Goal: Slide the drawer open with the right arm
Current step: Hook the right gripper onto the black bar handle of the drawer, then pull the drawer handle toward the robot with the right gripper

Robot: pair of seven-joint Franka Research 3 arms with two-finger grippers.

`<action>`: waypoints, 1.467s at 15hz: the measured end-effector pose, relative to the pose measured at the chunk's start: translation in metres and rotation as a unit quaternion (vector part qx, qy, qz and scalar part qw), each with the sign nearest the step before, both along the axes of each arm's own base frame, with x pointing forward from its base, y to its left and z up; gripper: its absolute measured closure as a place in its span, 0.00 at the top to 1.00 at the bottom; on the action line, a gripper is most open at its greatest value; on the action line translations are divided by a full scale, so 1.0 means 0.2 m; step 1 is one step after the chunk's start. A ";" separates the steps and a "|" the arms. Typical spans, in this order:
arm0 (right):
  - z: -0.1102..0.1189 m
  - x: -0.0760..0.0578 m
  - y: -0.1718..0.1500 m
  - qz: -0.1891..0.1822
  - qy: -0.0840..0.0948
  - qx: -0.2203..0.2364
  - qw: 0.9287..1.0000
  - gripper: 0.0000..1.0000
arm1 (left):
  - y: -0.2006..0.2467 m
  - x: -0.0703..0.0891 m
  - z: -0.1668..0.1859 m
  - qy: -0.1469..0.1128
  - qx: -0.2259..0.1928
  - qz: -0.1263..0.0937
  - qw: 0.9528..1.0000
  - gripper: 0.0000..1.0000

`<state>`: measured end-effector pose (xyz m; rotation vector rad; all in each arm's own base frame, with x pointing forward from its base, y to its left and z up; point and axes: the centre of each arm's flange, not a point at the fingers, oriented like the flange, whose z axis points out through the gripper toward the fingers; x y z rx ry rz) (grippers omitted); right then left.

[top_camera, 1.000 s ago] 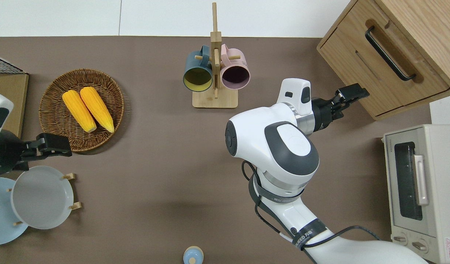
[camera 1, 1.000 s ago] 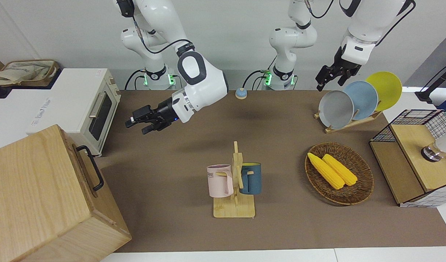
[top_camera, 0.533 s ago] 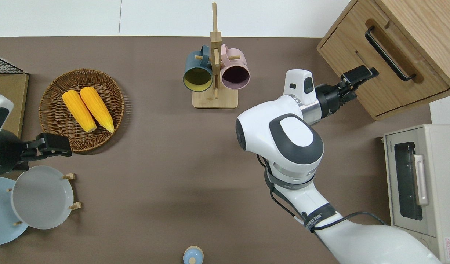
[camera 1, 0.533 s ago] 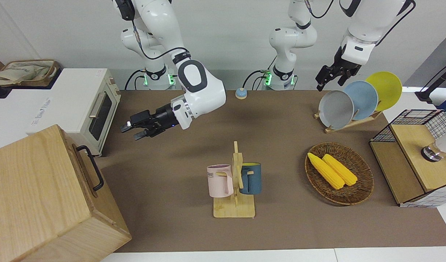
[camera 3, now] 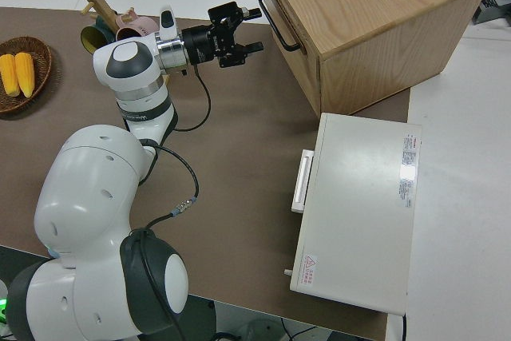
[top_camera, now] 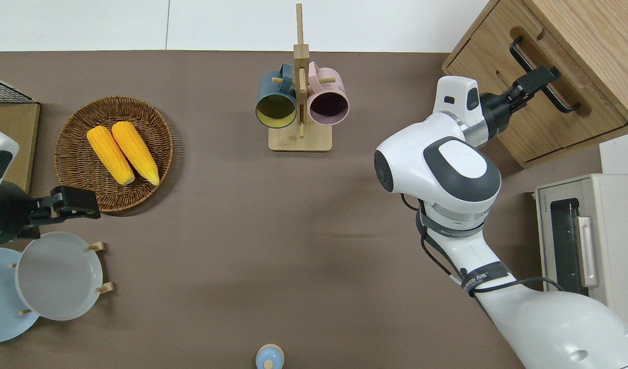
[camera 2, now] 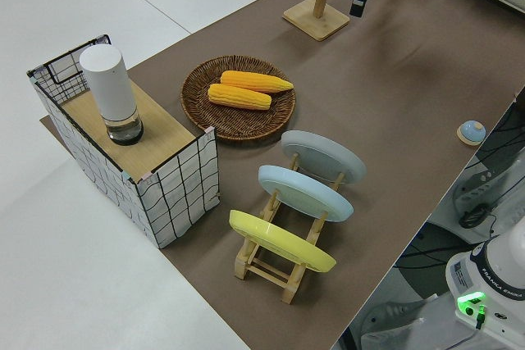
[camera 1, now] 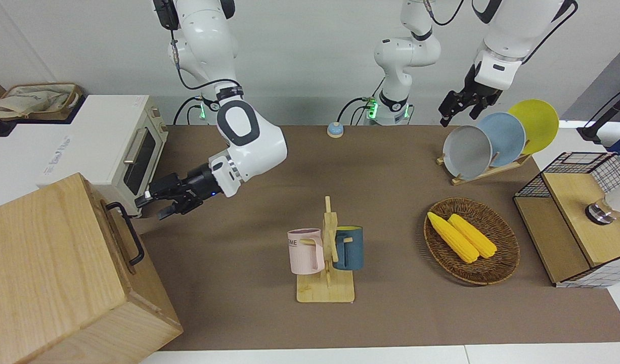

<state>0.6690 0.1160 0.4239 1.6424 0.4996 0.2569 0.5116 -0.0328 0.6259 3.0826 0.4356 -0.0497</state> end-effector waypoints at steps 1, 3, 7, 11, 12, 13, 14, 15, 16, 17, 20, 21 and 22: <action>0.00 0.01 -0.03 0.004 -0.007 -0.003 1.000 0.97 | 0.00 0.00 0.00 0.000 0.000 0.000 1.000 1.00; 0.00 0.04 -0.08 0.012 -0.015 -0.006 1.000 0.97 | 0.00 0.00 0.00 0.000 0.000 0.000 1.000 1.00; -0.01 0.06 -0.15 0.016 -0.024 -0.003 1.000 0.91 | 0.00 0.00 0.00 0.000 0.000 0.000 1.000 1.00; -0.02 0.06 -0.14 0.019 -0.038 0.008 0.999 0.66 | 0.00 0.00 0.00 0.000 0.000 0.000 1.000 1.00; -0.02 0.06 -0.14 0.019 -0.041 0.010 0.999 0.55 | 0.00 0.00 0.00 0.000 0.000 0.000 1.000 1.00; -0.03 0.06 -0.13 0.020 -0.042 0.012 0.999 0.44 | 0.00 0.00 0.00 0.000 0.000 0.000 1.000 1.00; -0.06 0.06 -0.12 0.021 -0.040 0.014 0.999 0.30 | 0.00 0.00 0.00 0.000 0.000 0.000 1.000 1.00; -0.07 0.06 -0.11 0.021 -0.040 0.015 0.999 0.21 | 0.00 0.00 0.00 0.000 0.000 0.000 1.000 1.00; -0.08 0.06 -0.10 0.019 -0.048 0.019 0.998 0.17 | 0.00 0.00 0.00 0.000 0.000 0.000 1.000 1.00; -0.07 0.05 -0.09 0.018 -0.049 0.020 0.998 0.17 | 0.00 0.00 0.00 0.000 0.000 0.000 1.000 1.00; -0.07 0.03 -0.03 0.009 -0.049 0.020 0.999 0.17 | 0.00 0.00 0.00 0.000 0.000 0.000 1.000 1.00; -0.07 0.02 0.00 0.005 -0.050 0.019 0.999 0.17 | 0.00 0.00 0.00 0.000 0.000 0.000 1.000 1.00; -0.07 0.01 0.02 0.002 -0.049 0.020 0.999 0.17 | 0.00 0.00 0.00 0.000 0.000 0.000 1.000 1.00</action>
